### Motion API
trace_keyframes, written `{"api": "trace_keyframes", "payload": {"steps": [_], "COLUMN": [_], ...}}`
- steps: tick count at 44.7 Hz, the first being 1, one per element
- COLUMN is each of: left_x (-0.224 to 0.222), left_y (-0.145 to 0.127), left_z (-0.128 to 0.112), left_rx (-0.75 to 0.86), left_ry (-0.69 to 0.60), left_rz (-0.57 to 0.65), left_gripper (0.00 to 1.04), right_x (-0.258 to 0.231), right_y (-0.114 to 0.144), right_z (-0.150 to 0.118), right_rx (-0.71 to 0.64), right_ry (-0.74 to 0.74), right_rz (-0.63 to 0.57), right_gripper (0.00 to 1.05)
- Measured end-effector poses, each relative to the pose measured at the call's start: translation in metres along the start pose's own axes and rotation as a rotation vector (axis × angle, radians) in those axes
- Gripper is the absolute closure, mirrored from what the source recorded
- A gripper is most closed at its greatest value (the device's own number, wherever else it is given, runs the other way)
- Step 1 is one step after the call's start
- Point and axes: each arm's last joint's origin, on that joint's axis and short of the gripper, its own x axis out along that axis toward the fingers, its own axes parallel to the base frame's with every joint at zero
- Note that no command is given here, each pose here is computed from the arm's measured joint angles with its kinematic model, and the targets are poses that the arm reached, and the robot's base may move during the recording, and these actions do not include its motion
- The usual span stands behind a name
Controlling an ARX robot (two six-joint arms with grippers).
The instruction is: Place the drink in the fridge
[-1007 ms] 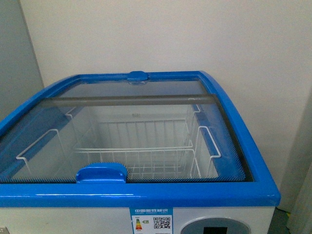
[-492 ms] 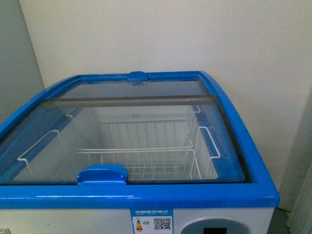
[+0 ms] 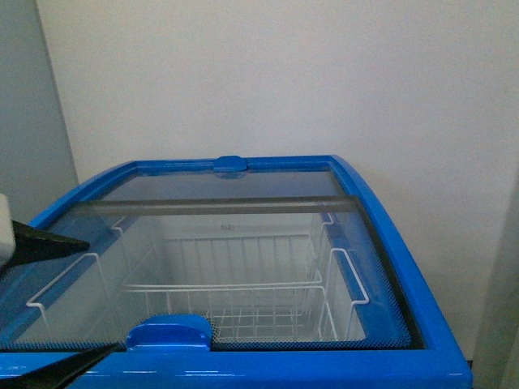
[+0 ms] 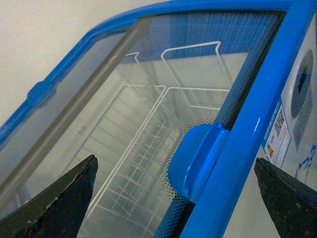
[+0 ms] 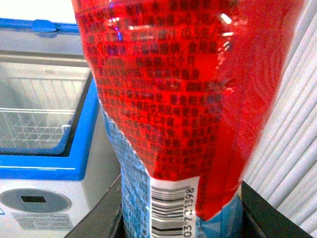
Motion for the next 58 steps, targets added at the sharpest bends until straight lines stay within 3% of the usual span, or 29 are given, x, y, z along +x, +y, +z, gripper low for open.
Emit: {"api": "trace_keyframes", "payload": {"steps": [26,44,58], "left_x": [0.043,0.075,0.122], "left_y": [0.017,0.046,0.093], "left_z": [-0.029,-0.042,-0.041], "left_rx": [0.084,0.108,0.191], "left_ry": [0.110,0.139,0.164], "left_rz": [-0.062,-0.082,0.071], "left_gripper": [0.08,0.08,0.08], "right_x": [0.000,0.000,0.000], "right_y": [0.000,0.000,0.000], "right_z": [0.000,0.000,0.000], "right_rx": [0.000,0.000,0.000], "right_ry": [0.000,0.000,0.000], "right_rz": [0.000,0.001,-0.001], "right_gripper": [0.66,0.66,0.66]}}
